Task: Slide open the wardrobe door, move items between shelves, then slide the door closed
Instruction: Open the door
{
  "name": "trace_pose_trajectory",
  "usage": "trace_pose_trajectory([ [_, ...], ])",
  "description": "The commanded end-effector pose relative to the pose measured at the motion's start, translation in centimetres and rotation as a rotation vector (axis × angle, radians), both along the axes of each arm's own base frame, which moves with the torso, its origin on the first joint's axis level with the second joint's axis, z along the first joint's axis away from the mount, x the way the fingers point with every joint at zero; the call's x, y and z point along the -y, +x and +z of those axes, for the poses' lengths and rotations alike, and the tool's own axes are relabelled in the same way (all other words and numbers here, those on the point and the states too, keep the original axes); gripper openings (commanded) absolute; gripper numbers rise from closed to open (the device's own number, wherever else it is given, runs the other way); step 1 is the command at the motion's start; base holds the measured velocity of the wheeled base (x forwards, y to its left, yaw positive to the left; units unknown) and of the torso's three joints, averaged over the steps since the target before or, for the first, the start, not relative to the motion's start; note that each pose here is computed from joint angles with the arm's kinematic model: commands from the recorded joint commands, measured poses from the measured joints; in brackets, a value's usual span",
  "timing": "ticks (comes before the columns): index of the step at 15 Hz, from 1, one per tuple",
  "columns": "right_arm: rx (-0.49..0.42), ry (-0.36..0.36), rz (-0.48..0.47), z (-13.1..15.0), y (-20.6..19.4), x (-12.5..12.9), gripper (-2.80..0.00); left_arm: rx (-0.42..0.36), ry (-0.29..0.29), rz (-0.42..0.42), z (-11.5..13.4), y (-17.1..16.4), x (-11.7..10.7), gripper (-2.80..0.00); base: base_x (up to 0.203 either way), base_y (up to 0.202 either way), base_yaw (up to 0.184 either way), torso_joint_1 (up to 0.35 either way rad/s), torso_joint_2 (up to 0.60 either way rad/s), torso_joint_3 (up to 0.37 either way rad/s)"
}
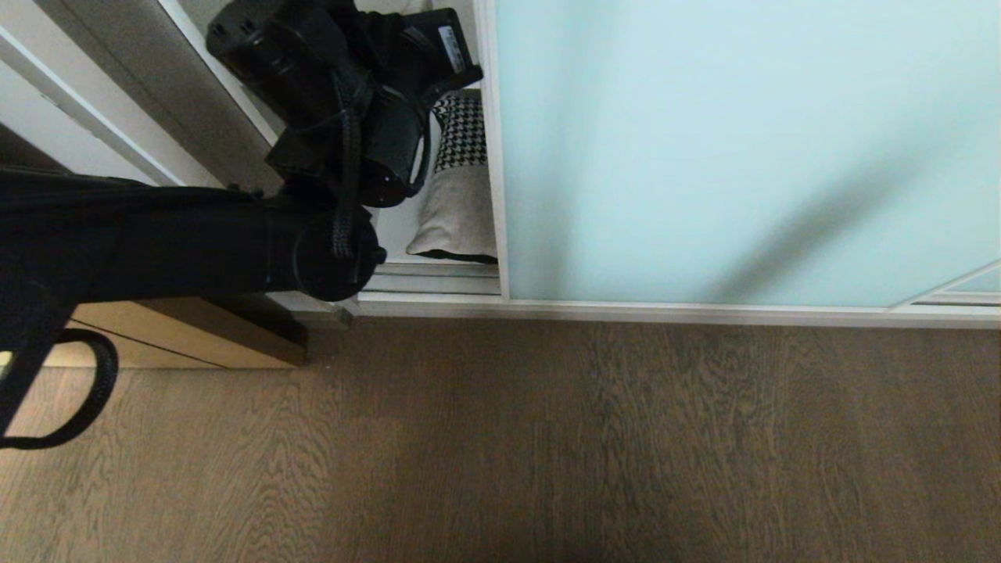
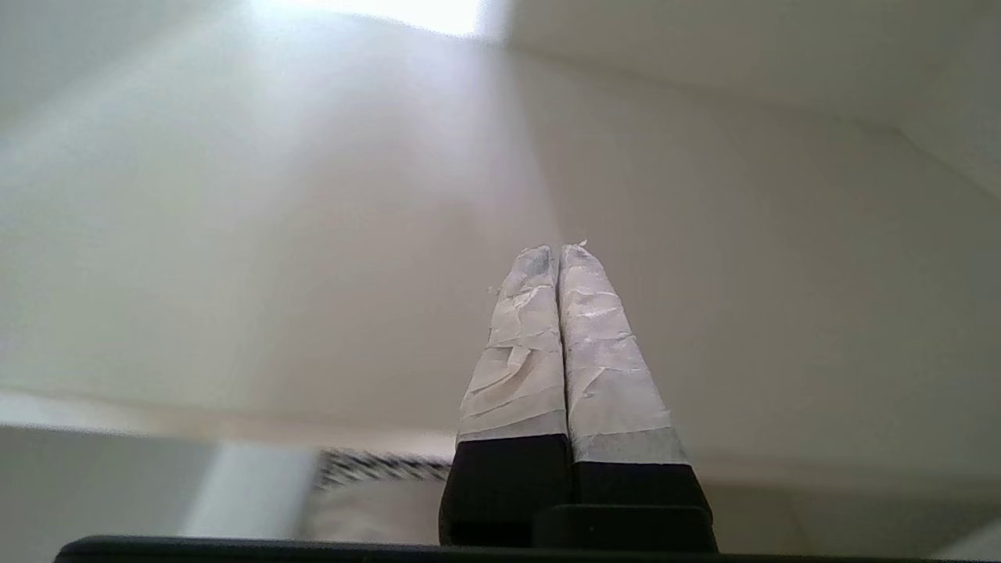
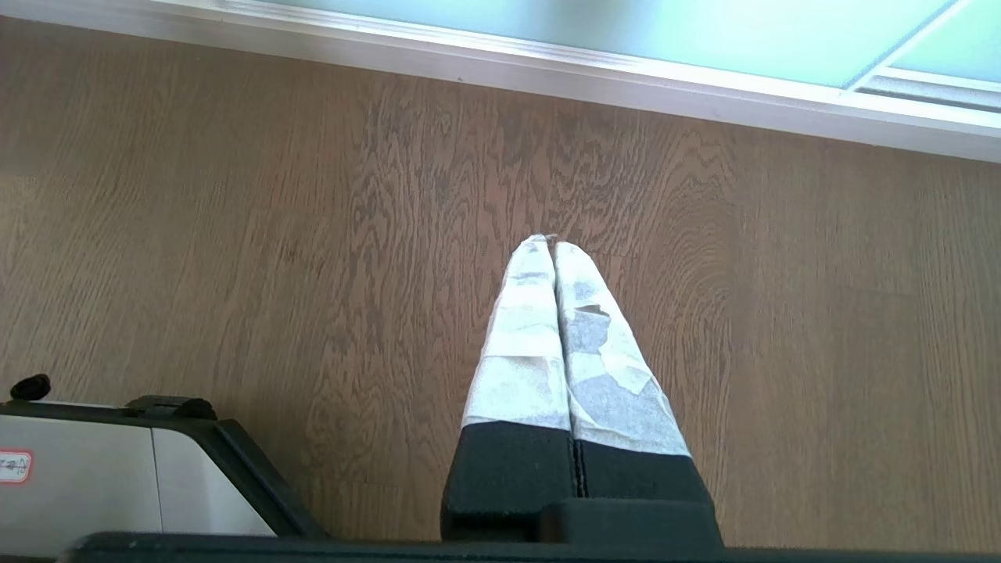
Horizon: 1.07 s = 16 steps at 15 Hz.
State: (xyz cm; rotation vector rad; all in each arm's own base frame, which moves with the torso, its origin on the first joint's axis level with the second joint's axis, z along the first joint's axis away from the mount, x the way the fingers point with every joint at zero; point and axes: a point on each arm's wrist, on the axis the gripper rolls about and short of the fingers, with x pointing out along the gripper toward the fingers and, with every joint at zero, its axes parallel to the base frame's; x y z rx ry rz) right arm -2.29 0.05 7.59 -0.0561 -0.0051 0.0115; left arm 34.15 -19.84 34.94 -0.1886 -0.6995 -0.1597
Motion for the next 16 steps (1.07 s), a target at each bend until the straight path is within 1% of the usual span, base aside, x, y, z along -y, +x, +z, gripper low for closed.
trace_pose_trajectory([
  [1, 0.000, -0.001, 0.000, 0.0, 0.0, 0.0, -2.80, -0.025, 0.022, -0.042, -2.2, 1.1, 3.1, -2.80, 0.000, 0.000, 0.000, 0.000, 0.00, 0.000],
  [6, 0.000, -0.001, 0.001, 0.0, 0.0, 0.0, -2.80, 0.006, -0.004, -0.139, -2.5, 0.1, 7.4, -2.80, 0.000, 0.000, 0.000, 0.000, 0.00, 0.000],
  [10, 0.000, -0.001, 0.001, 0.0, 0.0, 0.0, -2.80, 0.002, 0.012, -0.197, -3.2, -1.4, 10.4, -2.80, 0.000, 0.000, 0.000, 0.000, 0.00, 0.000],
  [12, 0.000, -0.001, 0.001, 0.0, 0.0, 0.0, -2.80, 0.003, 0.021, -0.193, -3.3, -1.7, 10.8, -2.80, 0.000, 0.000, 0.000, 0.000, 0.00, 0.000],
  [14, 0.000, -0.001, 0.001, 0.0, 0.0, 0.0, -2.80, 0.026, -0.003, -0.192, -2.3, -2.0, 10.4, -2.80, 0.000, 0.000, 0.000, 0.000, 0.00, 0.000],
  [16, 0.000, -0.001, 0.001, 0.0, 0.0, 0.0, -2.80, 0.032, -0.013, -0.191, -2.0, -2.1, 10.3, -2.80, 0.000, 0.000, 0.000, 0.000, 0.00, 0.000],
])
